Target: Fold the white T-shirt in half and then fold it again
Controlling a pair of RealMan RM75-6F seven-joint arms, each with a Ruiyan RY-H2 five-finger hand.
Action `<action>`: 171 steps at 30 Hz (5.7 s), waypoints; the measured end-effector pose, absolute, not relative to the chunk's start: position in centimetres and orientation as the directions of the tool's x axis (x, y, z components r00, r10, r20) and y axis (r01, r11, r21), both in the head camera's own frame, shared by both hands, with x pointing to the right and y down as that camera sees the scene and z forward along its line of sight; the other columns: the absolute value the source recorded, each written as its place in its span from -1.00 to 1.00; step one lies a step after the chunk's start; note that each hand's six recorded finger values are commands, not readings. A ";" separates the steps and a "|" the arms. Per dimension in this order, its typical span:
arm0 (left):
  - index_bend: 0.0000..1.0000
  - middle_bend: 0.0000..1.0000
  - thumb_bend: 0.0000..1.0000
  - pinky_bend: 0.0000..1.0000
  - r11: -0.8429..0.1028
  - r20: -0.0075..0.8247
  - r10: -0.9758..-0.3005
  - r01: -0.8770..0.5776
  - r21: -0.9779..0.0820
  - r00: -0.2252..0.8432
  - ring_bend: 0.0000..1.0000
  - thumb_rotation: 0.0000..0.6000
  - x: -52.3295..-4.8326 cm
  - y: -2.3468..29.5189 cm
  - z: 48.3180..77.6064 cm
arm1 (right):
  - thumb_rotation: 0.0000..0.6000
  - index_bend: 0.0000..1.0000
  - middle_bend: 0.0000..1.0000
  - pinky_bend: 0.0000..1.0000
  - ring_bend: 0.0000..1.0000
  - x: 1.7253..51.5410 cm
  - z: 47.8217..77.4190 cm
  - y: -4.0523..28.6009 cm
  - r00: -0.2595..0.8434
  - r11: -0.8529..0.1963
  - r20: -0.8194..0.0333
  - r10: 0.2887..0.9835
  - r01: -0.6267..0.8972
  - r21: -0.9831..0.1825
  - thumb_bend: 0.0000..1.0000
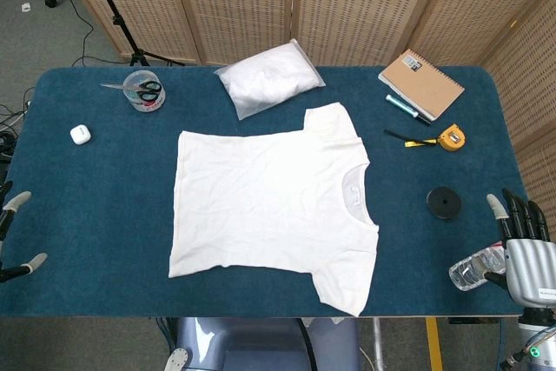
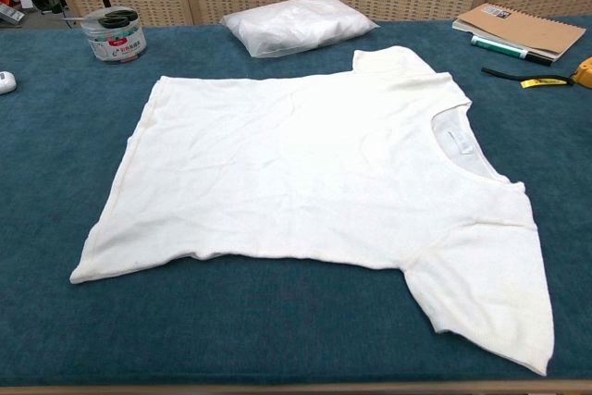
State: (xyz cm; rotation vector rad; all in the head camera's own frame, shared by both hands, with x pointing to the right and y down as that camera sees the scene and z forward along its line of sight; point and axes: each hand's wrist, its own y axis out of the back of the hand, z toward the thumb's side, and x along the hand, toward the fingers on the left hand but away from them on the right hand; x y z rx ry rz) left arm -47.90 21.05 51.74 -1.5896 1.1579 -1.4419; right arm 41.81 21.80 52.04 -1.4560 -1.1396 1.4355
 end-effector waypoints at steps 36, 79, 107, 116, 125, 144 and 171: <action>-1.00 -1.00 -1.00 -1.00 -0.378 0.387 -0.920 -0.126 -0.917 -0.057 -1.00 1.00 -47.5 21.4 51.8 | 1.00 -0.36 -1.00 -1.00 -1.00 28.9 62.0 28.3 0.679 -0.562 -0.482 0.554 -0.122 -0.818 -1.00; -1.00 -1.00 -1.00 -1.00 -0.386 0.399 -0.914 -0.135 -0.912 -0.080 -1.00 1.00 -48.1 21.1 52.0 | 1.00 -0.27 -0.98 -1.00 -1.00 25.1 66.4 28.4 0.720 -0.486 -0.433 0.543 -0.152 -0.861 0.23; -1.00 -1.00 -1.00 -1.00 -0.395 0.404 -0.913 -0.129 -0.910 -0.057 -1.00 1.00 -47.8 21.1 52.4 | 1.00 0.30 -0.96 -1.00 -1.00 25.1 67.2 28.7 0.712 -0.530 -0.427 0.558 -0.090 -0.843 0.05; -0.51 -1.00 -0.95 -1.00 -0.426 0.418 -0.904 -0.133 -0.895 0.085 -1.00 1.00 -46.4 21.5 54.5 | 1.00 0.31 -0.96 -1.00 -1.00 25.4 66.7 28.4 0.694 -0.537 -0.408 0.594 -0.036 -0.843 0.18; -0.15 -1.00 -0.88 -1.00 -0.571 0.499 -0.797 -0.157 -0.806 0.339 -1.00 1.00 -40.5 23.5 59.9 | 1.00 0.32 -0.96 -1.00 -1.00 26.4 66.4 27.5 0.663 -0.537 -0.408 0.628 -0.012 -0.844 0.19; 0.18 -1.00 -0.78 -1.00 -0.673 0.568 -0.697 -0.124 -0.729 0.438 -1.00 1.00 -33.6 25.0 67.1 | 1.00 0.33 -0.96 -1.00 -1.00 27.0 66.4 26.9 0.652 -0.554 -0.420 0.631 0.001 -0.832 0.19; 0.18 -1.00 -0.30 -1.00 -0.756 0.614 -0.615 -0.150 -0.637 0.495 -1.00 1.00 -31.1 24.3 70.1 | 1.00 0.33 -0.96 -1.00 -1.00 27.3 66.7 26.8 0.650 -0.567 -0.430 0.626 0.002 -0.823 0.21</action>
